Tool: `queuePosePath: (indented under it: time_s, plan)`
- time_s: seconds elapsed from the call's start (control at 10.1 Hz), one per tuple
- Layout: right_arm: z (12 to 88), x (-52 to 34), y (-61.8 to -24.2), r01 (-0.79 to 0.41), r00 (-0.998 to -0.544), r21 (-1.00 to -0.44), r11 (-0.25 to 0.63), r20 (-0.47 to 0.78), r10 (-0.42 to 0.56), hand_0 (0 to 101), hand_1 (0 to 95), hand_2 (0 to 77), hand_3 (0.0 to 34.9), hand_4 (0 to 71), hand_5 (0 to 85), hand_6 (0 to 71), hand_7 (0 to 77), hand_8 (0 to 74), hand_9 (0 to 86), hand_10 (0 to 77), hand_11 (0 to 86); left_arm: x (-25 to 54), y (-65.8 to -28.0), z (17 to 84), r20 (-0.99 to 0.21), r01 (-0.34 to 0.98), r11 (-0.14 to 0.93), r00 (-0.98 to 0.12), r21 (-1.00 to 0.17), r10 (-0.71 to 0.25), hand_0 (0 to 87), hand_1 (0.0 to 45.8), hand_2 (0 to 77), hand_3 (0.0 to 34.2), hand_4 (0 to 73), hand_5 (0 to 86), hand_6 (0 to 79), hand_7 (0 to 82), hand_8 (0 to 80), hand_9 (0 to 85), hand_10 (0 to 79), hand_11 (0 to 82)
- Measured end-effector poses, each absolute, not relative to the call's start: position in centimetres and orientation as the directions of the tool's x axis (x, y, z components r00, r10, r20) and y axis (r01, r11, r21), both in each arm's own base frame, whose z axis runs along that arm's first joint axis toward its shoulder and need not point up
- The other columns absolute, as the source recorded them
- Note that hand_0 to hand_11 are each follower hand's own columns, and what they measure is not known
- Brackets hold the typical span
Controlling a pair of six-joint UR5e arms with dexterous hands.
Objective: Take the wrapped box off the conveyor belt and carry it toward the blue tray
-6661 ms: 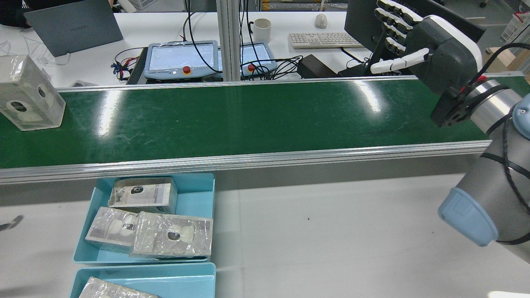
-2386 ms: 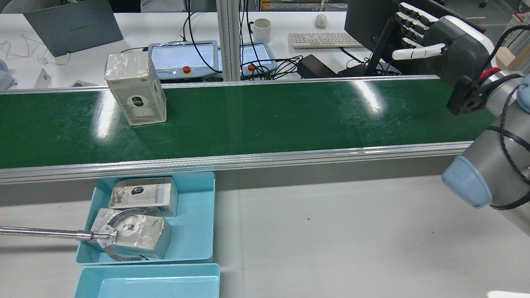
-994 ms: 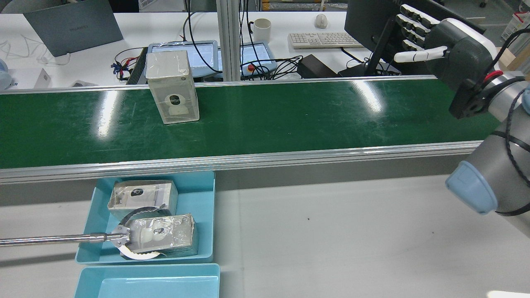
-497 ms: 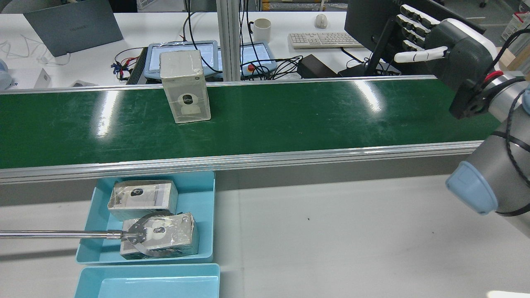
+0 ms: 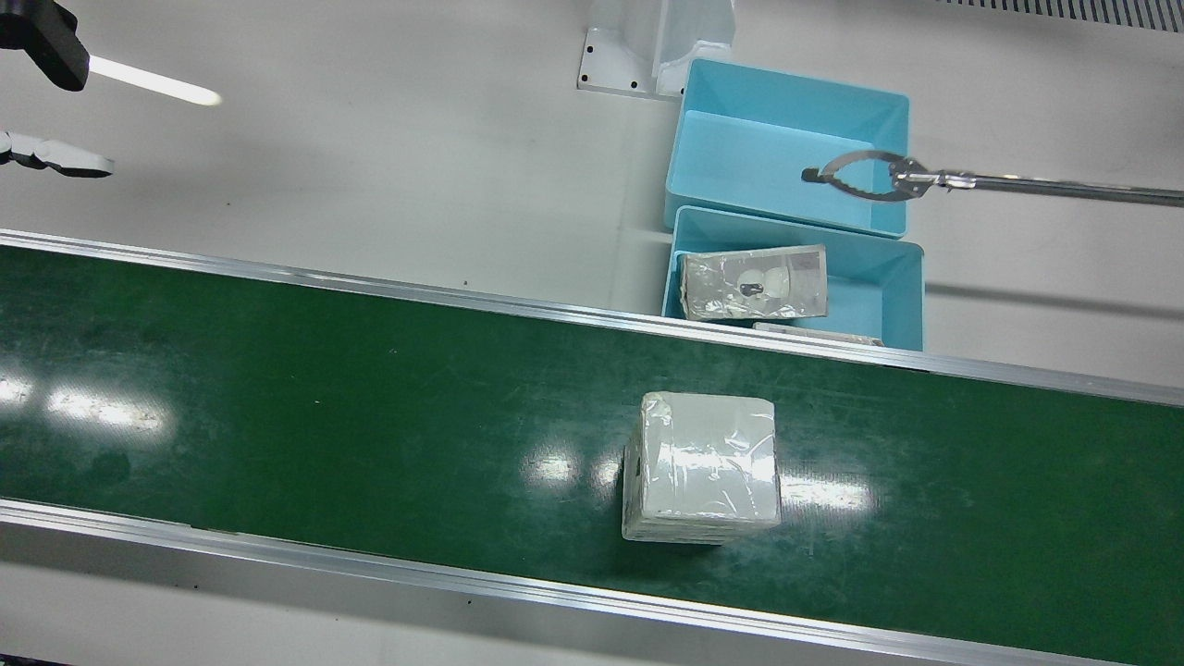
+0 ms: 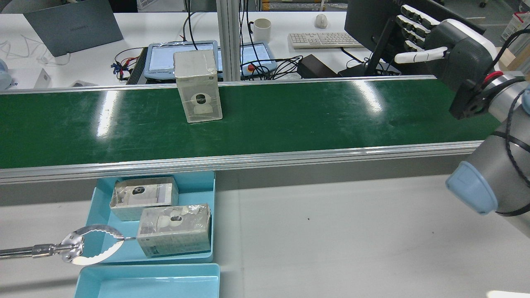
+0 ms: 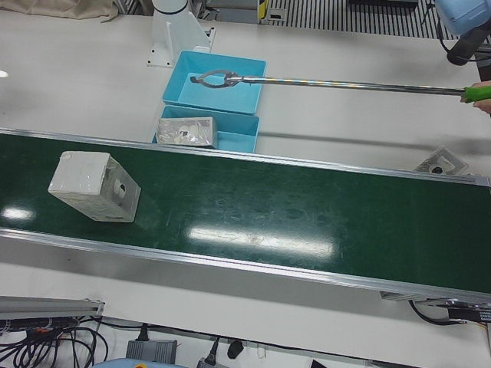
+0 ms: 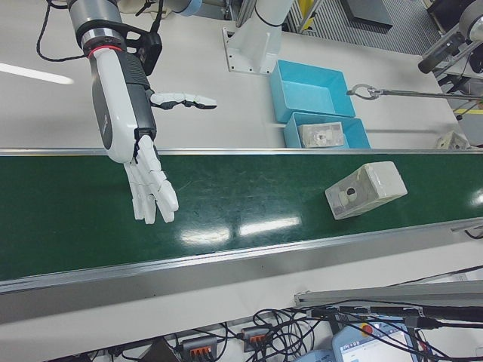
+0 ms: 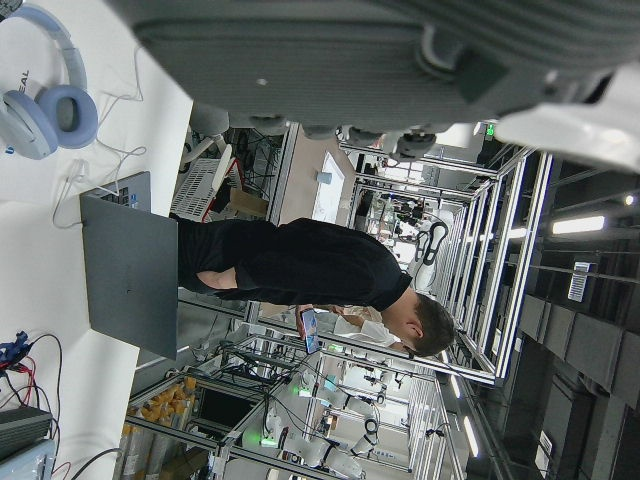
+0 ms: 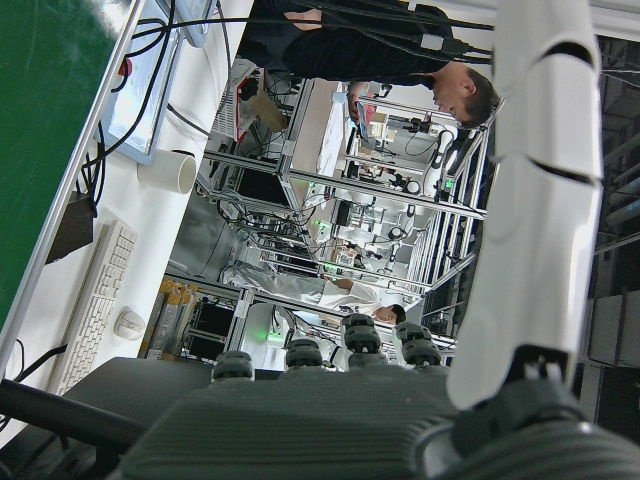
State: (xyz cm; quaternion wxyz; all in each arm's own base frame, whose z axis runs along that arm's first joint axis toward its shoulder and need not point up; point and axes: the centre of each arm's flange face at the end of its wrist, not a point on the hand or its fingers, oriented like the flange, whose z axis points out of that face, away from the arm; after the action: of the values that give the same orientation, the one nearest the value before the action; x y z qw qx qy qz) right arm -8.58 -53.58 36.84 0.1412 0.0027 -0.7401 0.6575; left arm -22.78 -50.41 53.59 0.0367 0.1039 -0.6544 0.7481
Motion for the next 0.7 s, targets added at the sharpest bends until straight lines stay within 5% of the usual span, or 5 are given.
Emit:
queuePosePath:
  time_s: [0.6, 0.7]
  plan:
    - [37.07, -8.76, -53.34, -0.189, -0.958, -0.972, 0.139, 0.214, 0.191, 43, 7.6, 2.7, 11.2, 0.0, 3.3, 0.0, 0.5, 2.7, 1.6, 1.1, 3.3, -22.78, -50.41, 53.59, 0.203, -0.191, -0.141, -0.976, -0.971, -0.081, 0.0, 0.0, 0.5, 0.0, 0.0, 1.1, 0.0, 0.5, 0.0, 0.0, 0.0, 0.0]
    - [37.22, -9.16, -53.58, -0.189, -0.956, -0.972, 0.142, 0.215, 0.198, 45, 12.0, 6.0, 11.2, 0.0, 3.3, 0.0, 0.5, 2.7, 1.6, 1.1, 2.7, -22.78, -50.41, 53.59, 0.203, -0.191, -0.141, -0.976, -0.971, -0.081, 0.0, 0.0, 1.1, 0.0, 0.0, 1.1, 0.0, 0.0, 0.0, 0.0, 0.0, 0.0]
